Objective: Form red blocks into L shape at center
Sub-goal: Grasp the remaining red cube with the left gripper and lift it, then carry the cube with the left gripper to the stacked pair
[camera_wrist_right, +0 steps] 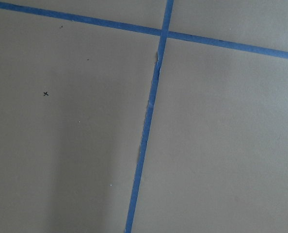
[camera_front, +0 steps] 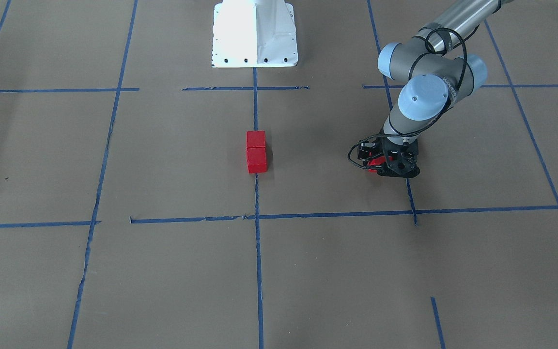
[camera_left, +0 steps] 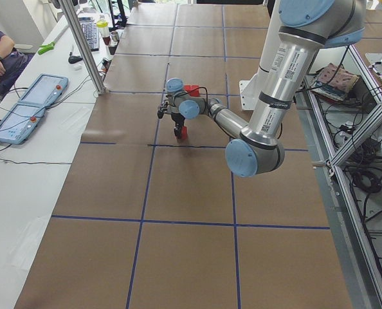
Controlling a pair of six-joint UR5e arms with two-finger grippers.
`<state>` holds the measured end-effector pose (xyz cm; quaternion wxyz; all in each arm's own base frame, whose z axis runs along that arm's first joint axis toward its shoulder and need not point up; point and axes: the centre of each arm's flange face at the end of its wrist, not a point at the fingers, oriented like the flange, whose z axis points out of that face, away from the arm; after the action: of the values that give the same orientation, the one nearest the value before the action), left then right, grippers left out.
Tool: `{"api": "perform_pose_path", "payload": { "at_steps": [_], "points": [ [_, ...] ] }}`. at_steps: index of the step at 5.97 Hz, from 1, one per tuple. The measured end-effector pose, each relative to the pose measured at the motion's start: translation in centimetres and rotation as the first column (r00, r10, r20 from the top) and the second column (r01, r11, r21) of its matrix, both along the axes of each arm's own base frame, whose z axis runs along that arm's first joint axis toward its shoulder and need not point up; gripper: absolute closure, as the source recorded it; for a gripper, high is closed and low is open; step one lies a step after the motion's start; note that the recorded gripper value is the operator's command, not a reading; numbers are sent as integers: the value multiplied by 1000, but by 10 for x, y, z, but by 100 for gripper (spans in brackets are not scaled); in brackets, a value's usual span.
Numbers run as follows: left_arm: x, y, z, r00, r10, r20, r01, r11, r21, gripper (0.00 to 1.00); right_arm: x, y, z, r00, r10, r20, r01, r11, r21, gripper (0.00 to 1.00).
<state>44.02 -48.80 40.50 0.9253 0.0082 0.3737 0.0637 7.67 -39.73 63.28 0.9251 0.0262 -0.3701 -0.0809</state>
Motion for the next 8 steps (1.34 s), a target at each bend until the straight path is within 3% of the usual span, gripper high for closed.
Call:
{"api": "perform_pose_path", "payload": {
  "at_steps": [1, 3, 4, 5, 6, 7, 8],
  "points": [
    [1, 0, -3, 1000, 0, -4, 0, 1000, 2, 94, 0, 0, 0, 1000, 1, 0, -1, 1000, 0, 0],
    [3, -7, -36, 998, -50, -22, 50, 998, -25, 94, 0, 0, -1, 1000, 1, 0, -1, 1000, 3, 0],
    [5, -11, -64, 989, -143, -32, 140, 985, -99, 93, 0, 0, -1, 1000, 0, 1, 0, 1000, 3, 0],
    [4, -9, -90, 958, -284, -33, 269, 936, -226, 92, 0, 0, -1, 1000, 1, 1, -1, 1000, 3, 0],
    [5, -6, -114, 899, -437, -6, 402, 833, -380, 92, 0, 0, -1, 1000, 1, 0, -1, 1000, 4, 0],
    [12, -1, -135, 810, -583, 69, 519, 656, -548, 92, 0, 0, -1, 1000, 0, 0, 0, 1000, 4, 0],
    [30, 10, -149, 702, -686, 193, 600, 422, -679, 89, 0, 0, -1, 1000, 0, 0, 0, 1000, 4, 0]
  ]
}}
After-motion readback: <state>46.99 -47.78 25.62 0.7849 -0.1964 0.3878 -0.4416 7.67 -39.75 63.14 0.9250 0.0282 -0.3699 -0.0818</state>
